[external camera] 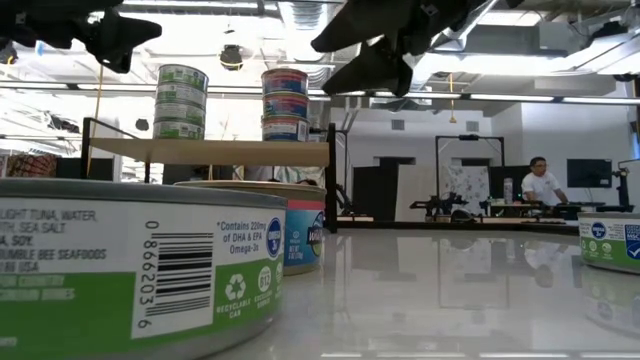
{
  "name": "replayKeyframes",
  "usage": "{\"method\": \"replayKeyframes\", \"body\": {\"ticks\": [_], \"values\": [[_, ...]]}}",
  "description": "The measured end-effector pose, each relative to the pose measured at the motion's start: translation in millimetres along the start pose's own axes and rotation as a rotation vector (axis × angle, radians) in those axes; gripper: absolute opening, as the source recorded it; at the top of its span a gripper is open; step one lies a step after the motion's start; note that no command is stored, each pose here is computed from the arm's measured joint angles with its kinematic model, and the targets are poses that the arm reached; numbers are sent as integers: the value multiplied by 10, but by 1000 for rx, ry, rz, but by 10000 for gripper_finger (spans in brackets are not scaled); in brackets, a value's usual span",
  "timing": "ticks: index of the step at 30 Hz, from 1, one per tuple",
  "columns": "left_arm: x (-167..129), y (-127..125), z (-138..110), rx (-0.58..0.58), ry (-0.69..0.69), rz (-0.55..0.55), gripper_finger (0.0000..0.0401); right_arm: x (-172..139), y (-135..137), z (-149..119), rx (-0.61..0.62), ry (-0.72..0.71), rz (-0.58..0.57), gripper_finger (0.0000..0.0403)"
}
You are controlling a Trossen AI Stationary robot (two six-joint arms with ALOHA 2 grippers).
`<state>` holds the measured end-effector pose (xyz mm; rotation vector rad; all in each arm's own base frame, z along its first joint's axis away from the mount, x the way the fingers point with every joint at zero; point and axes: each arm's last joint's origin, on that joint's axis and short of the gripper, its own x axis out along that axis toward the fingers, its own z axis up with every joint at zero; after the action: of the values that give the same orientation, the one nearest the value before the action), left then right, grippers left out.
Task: Stack canned seafood by type on shelf
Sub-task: Stack the blue-pink tuna can on top of the other blue-pink tuna cans on the shelf
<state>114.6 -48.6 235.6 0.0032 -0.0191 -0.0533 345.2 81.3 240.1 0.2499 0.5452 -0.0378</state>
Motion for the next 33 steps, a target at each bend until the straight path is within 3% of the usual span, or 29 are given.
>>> {"method": "replayKeyframes", "body": {"ticks": [7,18,28,33], "values": [[2,0,20,-24,-19,2,240,262,73,-135,18,110,19,302],[2,0,20,-30,-19,3,240,240,204,23,44,146,101,301],[2,0,20,-41,-19,2,240,254,204,-4,41,159,97,301],[2,1,18,-36,-18,4,240,444,169,-158,73,221,89,301]]}}
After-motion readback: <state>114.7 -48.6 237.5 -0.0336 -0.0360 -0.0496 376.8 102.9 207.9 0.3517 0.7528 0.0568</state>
